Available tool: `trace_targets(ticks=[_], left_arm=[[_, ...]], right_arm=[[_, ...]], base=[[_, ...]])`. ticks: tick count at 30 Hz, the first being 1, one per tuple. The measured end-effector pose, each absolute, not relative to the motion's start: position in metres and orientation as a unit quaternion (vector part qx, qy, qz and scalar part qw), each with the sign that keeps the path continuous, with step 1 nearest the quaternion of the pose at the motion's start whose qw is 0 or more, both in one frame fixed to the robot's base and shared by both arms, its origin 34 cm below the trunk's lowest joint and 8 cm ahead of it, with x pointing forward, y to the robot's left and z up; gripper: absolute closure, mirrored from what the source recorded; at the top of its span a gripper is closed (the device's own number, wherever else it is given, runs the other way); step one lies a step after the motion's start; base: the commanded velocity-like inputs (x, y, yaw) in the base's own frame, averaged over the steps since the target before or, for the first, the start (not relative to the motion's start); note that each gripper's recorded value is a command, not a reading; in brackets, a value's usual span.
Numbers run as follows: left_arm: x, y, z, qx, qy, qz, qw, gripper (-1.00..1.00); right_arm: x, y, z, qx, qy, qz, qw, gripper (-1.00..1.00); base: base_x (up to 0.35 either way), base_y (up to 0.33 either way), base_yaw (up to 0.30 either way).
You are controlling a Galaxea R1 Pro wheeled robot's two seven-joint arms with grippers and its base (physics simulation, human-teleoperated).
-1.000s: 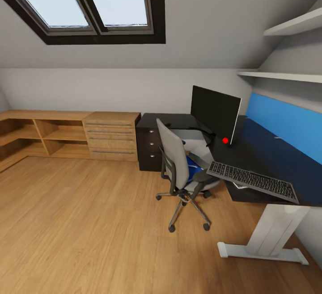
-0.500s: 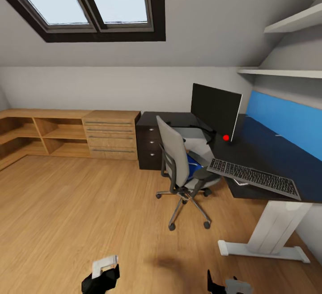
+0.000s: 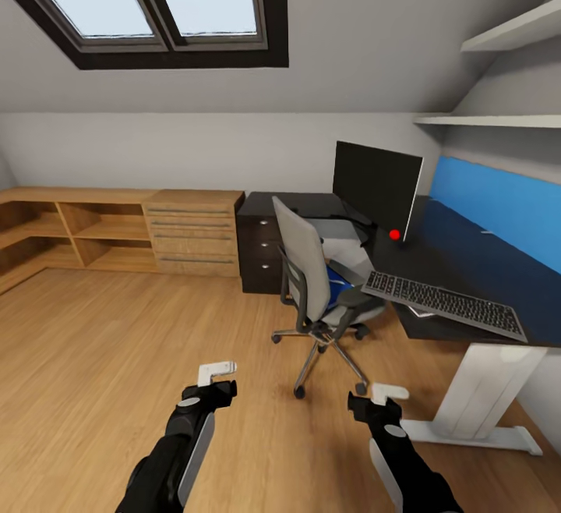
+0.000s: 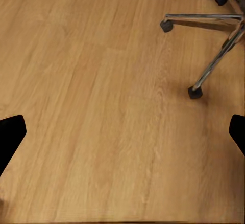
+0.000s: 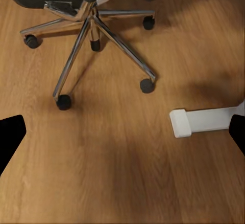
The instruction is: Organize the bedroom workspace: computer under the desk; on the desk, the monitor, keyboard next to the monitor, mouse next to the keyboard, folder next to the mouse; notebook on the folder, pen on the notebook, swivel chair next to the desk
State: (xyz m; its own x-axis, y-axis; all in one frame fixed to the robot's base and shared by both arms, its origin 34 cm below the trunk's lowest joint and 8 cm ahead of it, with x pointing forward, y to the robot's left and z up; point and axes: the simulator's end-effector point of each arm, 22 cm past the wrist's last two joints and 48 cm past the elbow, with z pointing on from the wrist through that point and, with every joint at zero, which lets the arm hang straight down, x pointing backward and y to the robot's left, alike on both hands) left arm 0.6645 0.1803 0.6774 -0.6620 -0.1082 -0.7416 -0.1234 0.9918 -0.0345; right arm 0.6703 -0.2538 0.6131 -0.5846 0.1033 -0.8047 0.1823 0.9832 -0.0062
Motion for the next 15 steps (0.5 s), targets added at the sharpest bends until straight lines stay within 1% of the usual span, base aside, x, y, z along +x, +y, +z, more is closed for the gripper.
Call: trace_targets(ticks=[6,7,9,15], left_arm=[[0.668,0.185,0.672,-0.064,0.907,0.011,0.417,-1.00],[0.666,0.192,0.680,-0.070,0.896,0.012,0.438,-1.00],[0.654,0.194,0.686,-0.076,0.886,0.009,0.457,-1.00],[0.633,0.190,0.682,-0.077,0.878,0.003,0.472,-1.00]], right_arm=[[0.678,-0.256,0.614,0.081,0.879,-0.046,0.467,-1.00],[0.686,-0.257,0.628,0.083,0.869,-0.046,0.485,-1.00],[0.688,-0.258,0.636,0.085,0.861,-0.045,0.499,-1.00],[0.669,-0.263,0.644,0.091,0.846,-0.044,0.523,-1.00]], base=[[0.000,0.000,0.000],[0.000,0.000,0.000],[0.000,0.000,0.000],[0.000,0.000,0.000]])
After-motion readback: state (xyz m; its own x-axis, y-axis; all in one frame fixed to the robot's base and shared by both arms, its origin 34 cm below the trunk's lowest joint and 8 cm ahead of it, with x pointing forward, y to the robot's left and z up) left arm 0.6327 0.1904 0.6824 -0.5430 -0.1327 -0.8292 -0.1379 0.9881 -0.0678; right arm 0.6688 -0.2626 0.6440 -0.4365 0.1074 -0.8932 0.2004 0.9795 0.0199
